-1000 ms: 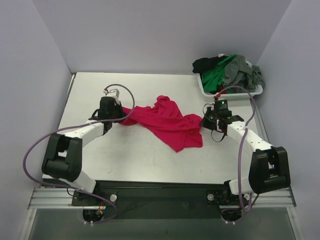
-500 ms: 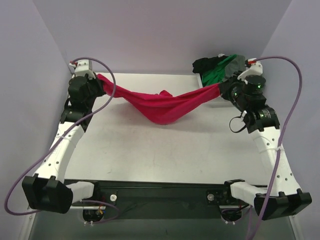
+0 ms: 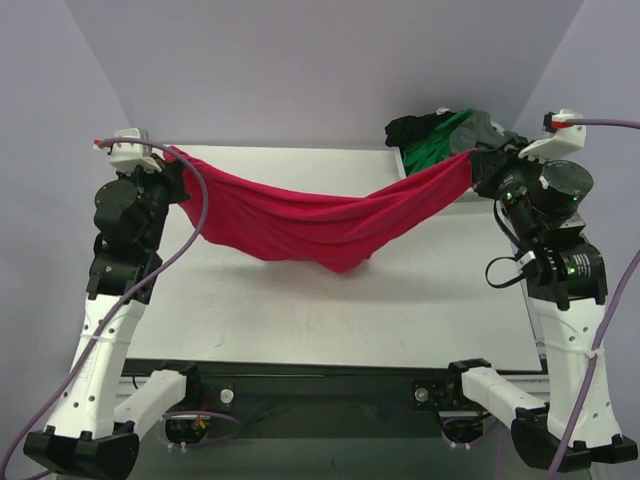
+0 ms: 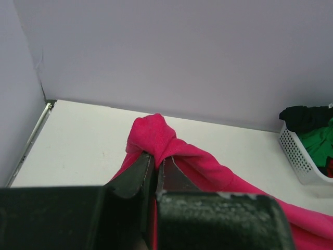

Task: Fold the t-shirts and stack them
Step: Flatten out the tshirt

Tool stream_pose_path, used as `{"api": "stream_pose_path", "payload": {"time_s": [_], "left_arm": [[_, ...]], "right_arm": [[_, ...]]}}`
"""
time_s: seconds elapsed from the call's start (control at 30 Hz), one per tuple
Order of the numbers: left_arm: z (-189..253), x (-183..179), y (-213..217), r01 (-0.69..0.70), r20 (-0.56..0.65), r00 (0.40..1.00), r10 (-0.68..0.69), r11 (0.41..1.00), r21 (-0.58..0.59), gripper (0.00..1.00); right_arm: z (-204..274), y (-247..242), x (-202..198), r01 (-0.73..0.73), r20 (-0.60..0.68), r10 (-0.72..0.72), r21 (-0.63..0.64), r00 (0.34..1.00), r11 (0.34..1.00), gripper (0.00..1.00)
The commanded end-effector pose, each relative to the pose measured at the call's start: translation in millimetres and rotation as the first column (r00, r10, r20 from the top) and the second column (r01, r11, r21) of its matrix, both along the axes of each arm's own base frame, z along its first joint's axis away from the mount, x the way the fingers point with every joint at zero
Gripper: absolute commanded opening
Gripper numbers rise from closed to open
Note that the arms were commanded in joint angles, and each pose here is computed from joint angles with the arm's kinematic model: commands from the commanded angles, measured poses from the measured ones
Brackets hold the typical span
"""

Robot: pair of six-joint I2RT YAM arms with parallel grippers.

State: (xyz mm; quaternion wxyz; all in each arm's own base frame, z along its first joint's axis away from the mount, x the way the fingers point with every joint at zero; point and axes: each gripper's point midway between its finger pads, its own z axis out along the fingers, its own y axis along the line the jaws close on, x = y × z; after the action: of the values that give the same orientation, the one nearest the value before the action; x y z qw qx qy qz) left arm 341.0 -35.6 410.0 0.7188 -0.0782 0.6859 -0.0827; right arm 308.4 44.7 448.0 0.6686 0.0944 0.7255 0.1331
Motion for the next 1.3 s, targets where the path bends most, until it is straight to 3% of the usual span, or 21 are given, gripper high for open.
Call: {"api": "stream_pose_path", "payload": {"time_s": [0.0,0.23,0.27,0.3,0.33,0.4,0.43,0.47,0.57,0.7,0.83,1.07,1.27], "left_arm": [[-15,18,-14,0.065,-0.036,0.997,-0.064,0.998,0.005,0.00],[-134,88,-29,0.114,-0.349,0.931,-0.107,0.993,0.000,0.00],[-165,100,-30,0.114,-0.417,0.903,-0.104,0.993,0.000,0.02],[-177,105,-29,0.113,-0.443,0.891,-0.101,0.994,0.001,0.10],[-189,109,-31,0.118,-0.467,0.878,-0.106,0.993,-0.003,0.29],[-216,116,-33,0.125,-0.510,0.853,-0.110,0.992,-0.004,0.44],[-227,118,-33,0.123,-0.525,0.844,-0.107,0.992,-0.005,0.57],[-239,115,-33,0.120,-0.545,0.832,-0.106,0.993,-0.010,0.64],[-254,112,-33,0.113,-0.551,0.828,-0.106,0.993,-0.021,0.73],[-261,107,-32,0.109,-0.552,0.827,-0.105,0.994,-0.026,0.74],[-260,102,-31,0.107,-0.549,0.829,-0.106,0.994,-0.029,0.74],[-268,98,-22,0.081,-0.569,0.819,-0.075,0.997,-0.015,0.74],[-267,97,-18,0.072,-0.560,0.825,-0.078,0.997,-0.031,0.74]], "right_arm": [[7,1,17,0.000,0.008,0.000,-0.019,1.000,1.000,0.00],[-84,-22,99,0.109,-0.257,-0.110,-0.018,0.960,0.994,0.00],[-95,-33,107,0.157,-0.283,-0.160,-0.033,0.946,0.987,0.13],[-118,-35,120,0.167,-0.339,-0.175,-0.051,0.925,0.985,0.26],[-128,-37,124,0.174,-0.368,-0.186,-0.065,0.911,0.983,0.42],[-148,-28,126,0.152,-0.423,-0.165,-0.066,0.891,0.986,0.64],[-164,-21,122,0.137,-0.454,-0.155,-0.074,0.877,0.988,0.66],[-172,-12,117,0.125,-0.465,-0.151,-0.088,0.872,0.988,0.70],[-203,29,89,0.055,-0.496,-0.130,-0.164,0.858,0.985,0.71],[-251,98,46,-0.125,-0.530,0.065,-0.078,0.845,0.989,0.63],[-308,151,-7,-0.278,-0.620,0.166,-0.087,0.767,0.957,0.54],[-386,186,-69,-0.388,-0.753,0.175,-0.114,0.634,0.914,0.48],[-420,183,-82,-0.383,-0.802,0.130,-0.130,0.583,0.915,0.48]]}}
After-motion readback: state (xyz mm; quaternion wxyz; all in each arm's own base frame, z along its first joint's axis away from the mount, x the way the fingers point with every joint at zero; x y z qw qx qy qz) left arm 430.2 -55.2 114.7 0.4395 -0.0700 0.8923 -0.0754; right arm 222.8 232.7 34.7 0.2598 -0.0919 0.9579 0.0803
